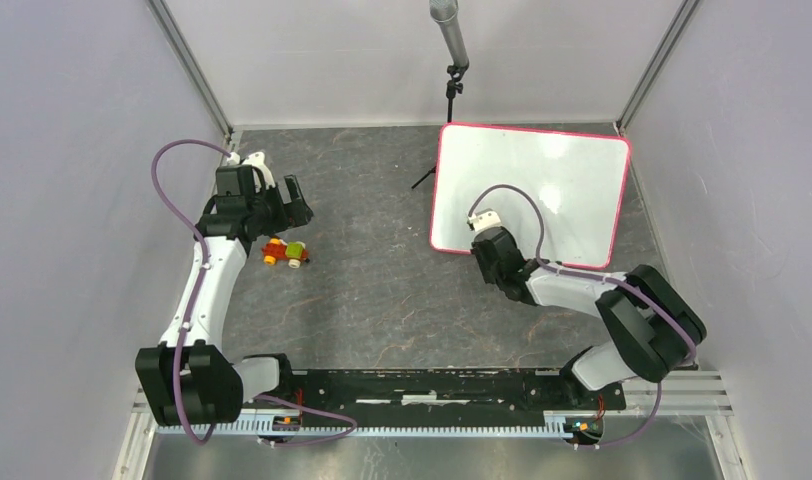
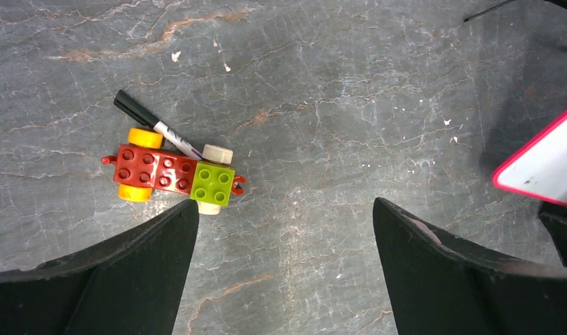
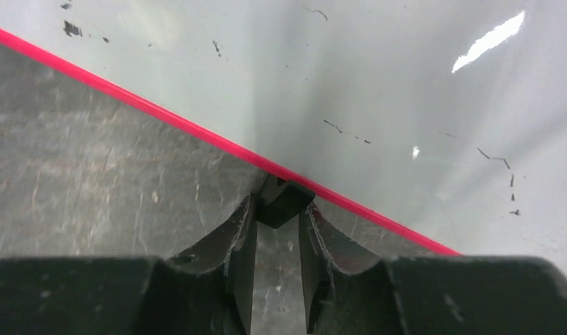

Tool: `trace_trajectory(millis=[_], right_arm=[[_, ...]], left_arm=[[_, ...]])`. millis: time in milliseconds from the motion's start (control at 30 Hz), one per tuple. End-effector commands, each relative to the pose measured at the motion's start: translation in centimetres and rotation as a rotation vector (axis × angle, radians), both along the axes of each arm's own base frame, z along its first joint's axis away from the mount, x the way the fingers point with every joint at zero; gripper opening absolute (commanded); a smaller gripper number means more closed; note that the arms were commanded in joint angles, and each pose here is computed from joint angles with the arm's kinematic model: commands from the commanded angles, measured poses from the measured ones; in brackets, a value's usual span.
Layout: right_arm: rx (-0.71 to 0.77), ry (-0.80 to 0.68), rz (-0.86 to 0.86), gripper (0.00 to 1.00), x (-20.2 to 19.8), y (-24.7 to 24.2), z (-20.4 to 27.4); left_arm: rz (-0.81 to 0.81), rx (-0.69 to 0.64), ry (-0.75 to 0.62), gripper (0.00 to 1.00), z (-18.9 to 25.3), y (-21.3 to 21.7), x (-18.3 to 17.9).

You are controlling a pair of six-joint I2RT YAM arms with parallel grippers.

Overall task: Write a sentence on the whiteboard
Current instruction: Move the whiteboard to the center of the board.

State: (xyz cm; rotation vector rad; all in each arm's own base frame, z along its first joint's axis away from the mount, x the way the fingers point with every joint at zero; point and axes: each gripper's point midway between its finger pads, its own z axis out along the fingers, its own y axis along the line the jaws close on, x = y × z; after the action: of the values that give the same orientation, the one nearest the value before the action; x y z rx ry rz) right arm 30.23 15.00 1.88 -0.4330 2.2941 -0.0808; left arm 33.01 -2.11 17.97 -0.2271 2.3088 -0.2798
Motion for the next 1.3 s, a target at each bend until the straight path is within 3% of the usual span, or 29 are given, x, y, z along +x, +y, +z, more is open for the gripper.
trace_trajectory(millis=[0, 333, 400, 600, 733, 867, 1067, 1267], right_arm=[[-0.064, 0.202, 0.214, 0.05, -6.2, -0.6, -3.4], [-0.035, 0.235, 0.483, 0.03, -9.8, 2.2, -3.2], [-0.067, 0.236, 0.530, 0.11, -10.0, 2.5, -3.2], [-0.074, 0.155, 0.606, 0.60, -9.0, 3.4, -0.2], [-0.076, 0.088, 0.677, 0.74, -8.7, 3.8, 2.8], [-0.049, 0.058, 0.602, 0.77, -7.2, 1.0, 4.3], [-0.099, 0.060, 0.372, 0.63, -4.5, -4.9, 5.0], [-0.112, 0.085, 0.178, 0.57, -2.5, -9.4, 4.1]], left_arm=[[0.015, -0.036, -0.058, 1.00, 1.9, -0.4, 0.3], [0.010, -0.067, -0.042, 1.00, 1.6, -0.9, 0.6], [0.008, -0.065, -0.048, 1.00, 1.8, -0.9, 0.6], [0.003, -0.055, -0.067, 1.00, 2.4, -0.9, 0.3], [-0.004, -0.051, -0.074, 1.00, 2.6, -0.9, 0.2], [-0.006, -0.049, -0.088, 1.00, 3.0, -0.9, 0.1], [0.002, -0.044, -0.105, 1.00, 3.6, -0.7, 0.3], [0.004, -0.071, -0.098, 1.00, 3.8, -1.1, 0.6]])
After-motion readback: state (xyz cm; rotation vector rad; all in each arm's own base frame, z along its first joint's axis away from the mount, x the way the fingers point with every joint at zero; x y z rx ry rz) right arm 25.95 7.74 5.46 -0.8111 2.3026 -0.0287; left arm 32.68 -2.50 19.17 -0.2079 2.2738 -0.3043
